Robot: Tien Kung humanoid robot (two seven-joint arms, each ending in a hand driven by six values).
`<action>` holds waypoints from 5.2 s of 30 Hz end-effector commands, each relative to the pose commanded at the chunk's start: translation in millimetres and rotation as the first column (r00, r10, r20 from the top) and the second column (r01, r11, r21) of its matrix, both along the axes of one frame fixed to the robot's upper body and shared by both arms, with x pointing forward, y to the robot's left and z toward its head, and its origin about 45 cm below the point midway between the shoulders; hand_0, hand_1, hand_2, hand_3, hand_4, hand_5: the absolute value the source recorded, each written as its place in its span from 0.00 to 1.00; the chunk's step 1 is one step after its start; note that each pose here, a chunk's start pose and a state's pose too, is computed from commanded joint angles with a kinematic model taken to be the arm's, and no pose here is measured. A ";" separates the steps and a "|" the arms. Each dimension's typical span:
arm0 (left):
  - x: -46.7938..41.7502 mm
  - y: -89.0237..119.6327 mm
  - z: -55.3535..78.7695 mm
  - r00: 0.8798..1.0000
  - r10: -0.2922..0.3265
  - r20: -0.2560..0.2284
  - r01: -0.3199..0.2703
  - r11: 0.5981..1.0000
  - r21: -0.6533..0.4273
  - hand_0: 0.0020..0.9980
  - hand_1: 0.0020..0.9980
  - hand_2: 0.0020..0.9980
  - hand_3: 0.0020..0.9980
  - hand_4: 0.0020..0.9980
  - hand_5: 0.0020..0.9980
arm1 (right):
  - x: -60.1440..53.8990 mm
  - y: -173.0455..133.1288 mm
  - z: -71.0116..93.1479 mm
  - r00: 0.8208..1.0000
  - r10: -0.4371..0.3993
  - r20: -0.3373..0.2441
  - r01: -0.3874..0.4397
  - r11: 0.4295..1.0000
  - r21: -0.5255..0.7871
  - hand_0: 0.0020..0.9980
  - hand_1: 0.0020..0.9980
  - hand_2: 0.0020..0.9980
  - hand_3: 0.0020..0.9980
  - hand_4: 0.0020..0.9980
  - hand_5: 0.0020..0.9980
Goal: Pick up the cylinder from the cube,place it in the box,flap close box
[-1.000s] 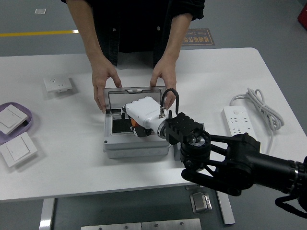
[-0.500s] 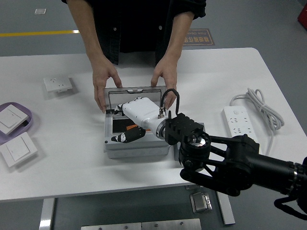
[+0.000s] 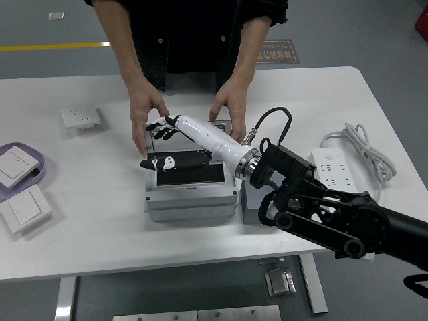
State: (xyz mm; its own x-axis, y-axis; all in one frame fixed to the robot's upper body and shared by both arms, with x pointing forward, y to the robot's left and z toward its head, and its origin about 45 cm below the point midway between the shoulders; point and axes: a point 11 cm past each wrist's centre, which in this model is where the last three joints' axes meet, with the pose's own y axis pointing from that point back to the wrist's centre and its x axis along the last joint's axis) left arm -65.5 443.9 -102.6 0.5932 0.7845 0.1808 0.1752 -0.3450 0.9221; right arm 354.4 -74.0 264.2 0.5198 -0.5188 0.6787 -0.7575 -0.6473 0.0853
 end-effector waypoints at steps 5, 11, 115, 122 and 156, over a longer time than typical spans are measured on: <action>1.0 1.2 0.4 1.000 0.001 0.002 -0.001 1.000 0.002 0.64 0.63 0.57 0.64 0.70 0.31 | 20.9 -11.3 5.0 0.997 -0.051 -0.050 0.052 0.998 0.028 0.78 0.66 0.68 0.77 0.95 0.61; 3.1 3.1 1.0 1.000 0.000 0.005 0.000 1.000 0.004 0.65 0.63 0.57 0.64 0.69 0.30 | 43.3 -21.3 -2.9 0.987 -0.110 -0.116 0.113 0.993 0.023 0.73 0.63 0.66 0.75 0.95 0.61; 2.2 12.4 4.7 1.000 0.013 0.001 -0.013 1.000 0.017 0.65 0.63 0.57 0.65 0.70 0.30 | 0.5 -249.8 9.0 0.768 -0.633 -0.099 0.553 0.577 0.601 0.61 0.61 0.62 0.63 0.77 0.50; -2.6 9.2 3.7 0.999 0.031 -0.011 -0.031 0.999 0.013 0.65 0.63 0.57 0.65 0.70 0.31 | -3.1 -266.5 12.2 0.731 -0.675 -0.097 0.574 0.532 0.623 0.61 0.61 0.62 0.63 0.76 0.49; -7.7 7.7 3.4 0.999 0.049 -0.023 -0.049 0.999 0.015 0.65 0.64 0.58 0.65 0.71 0.31 | -5.2 -283.9 15.5 0.694 -0.714 -0.088 0.592 0.497 0.635 0.62 0.60 0.61 0.63 0.75 0.48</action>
